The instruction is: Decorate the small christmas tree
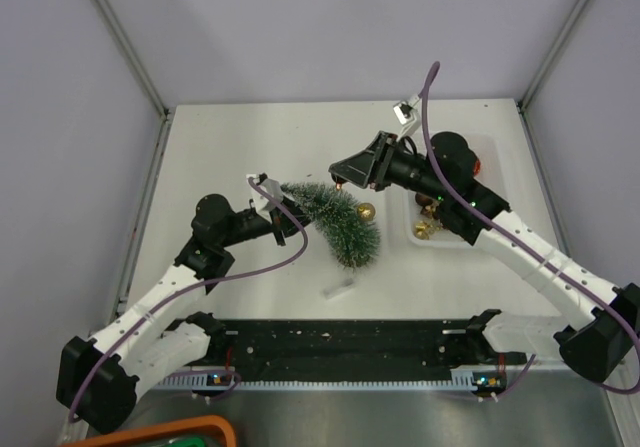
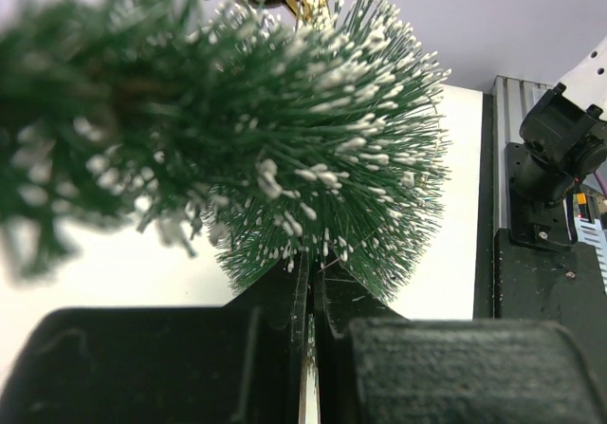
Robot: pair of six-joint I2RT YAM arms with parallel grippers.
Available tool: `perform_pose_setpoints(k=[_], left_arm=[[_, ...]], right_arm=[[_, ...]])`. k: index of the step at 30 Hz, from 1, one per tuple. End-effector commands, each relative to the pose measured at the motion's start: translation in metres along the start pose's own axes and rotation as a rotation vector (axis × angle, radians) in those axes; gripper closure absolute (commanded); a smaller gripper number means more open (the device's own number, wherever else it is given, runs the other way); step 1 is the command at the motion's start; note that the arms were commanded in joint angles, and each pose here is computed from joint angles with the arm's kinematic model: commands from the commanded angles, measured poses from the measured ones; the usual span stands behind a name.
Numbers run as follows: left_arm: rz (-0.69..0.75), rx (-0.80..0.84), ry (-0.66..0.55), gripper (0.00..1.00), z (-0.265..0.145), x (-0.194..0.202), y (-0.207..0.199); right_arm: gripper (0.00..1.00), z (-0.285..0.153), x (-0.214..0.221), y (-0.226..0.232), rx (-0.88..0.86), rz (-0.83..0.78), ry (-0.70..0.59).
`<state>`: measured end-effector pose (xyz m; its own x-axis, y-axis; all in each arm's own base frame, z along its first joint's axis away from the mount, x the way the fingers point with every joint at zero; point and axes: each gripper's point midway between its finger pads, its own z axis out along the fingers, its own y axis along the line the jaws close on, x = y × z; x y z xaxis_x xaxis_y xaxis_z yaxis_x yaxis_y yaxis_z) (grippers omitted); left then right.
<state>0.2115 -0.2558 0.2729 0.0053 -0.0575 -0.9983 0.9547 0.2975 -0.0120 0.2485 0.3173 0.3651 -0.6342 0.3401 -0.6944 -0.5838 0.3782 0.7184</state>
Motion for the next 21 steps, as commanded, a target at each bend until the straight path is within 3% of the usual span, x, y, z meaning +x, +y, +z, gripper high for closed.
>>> perform_pose_setpoints(k=[1,21], left_arm=[[0.009,0.030,0.001,1.00,0.001,-0.004,-0.004],[0.024,0.038,-0.010,1.00,0.000,-0.010,-0.006]], right_arm=[[0.81,-0.004,-0.018,0.028,-0.080,-0.027,-0.064],[0.82,0.010,0.002,-0.021,0.064,-0.003,-0.038]])
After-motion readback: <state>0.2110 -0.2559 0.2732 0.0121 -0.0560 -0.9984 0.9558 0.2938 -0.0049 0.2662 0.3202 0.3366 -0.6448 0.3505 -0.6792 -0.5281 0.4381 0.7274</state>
